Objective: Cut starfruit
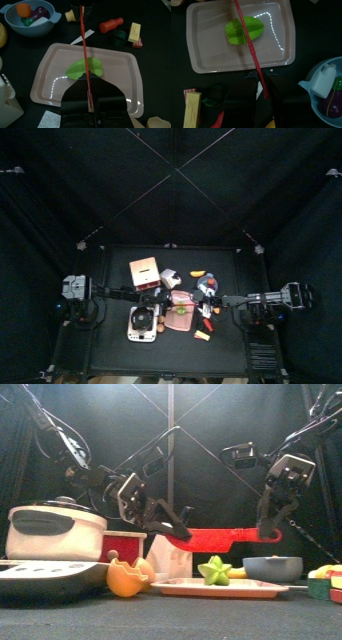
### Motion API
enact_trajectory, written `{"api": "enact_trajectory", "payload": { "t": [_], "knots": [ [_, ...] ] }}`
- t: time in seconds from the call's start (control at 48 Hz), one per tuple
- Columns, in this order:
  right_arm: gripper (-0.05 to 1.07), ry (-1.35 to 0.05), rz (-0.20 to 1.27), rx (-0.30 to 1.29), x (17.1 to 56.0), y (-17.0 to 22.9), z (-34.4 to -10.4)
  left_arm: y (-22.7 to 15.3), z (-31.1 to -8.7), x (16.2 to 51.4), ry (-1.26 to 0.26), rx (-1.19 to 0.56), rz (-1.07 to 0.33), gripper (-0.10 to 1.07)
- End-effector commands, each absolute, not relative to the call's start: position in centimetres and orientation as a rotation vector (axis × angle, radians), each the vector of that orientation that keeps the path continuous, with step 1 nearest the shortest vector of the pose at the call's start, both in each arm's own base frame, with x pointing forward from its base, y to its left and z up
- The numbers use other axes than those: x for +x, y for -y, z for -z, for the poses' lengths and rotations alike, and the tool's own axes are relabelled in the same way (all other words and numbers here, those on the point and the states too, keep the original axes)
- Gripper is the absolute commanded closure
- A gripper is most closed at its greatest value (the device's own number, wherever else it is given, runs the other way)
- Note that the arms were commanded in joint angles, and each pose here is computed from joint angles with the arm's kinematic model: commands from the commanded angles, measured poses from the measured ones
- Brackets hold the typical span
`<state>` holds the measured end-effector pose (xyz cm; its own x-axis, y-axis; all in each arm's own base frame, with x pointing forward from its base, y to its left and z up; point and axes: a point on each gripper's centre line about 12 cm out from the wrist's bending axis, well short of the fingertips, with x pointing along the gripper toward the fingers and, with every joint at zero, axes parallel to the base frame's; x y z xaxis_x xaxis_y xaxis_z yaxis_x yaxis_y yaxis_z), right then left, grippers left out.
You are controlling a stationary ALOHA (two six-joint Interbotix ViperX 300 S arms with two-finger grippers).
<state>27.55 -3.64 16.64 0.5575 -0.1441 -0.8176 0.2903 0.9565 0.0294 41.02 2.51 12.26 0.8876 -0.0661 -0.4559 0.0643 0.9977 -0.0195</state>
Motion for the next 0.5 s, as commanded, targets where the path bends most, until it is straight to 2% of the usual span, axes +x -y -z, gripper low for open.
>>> {"api": "enact_trajectory", "payload": {
  "t": [0.0,0.479],
  "knots": [
    [0.47,-0.922,0.268,0.175,27.8,4.0,-17.2,-2.1,-13.2,41.6,-0.453,0.004,0.077,0.72],
    [0.47,-0.965,0.274,0.180,28.0,4.1,-15.9,-2.0,-12.3,41.6,-0.483,0.000,0.076,0.72]
  ]
}}
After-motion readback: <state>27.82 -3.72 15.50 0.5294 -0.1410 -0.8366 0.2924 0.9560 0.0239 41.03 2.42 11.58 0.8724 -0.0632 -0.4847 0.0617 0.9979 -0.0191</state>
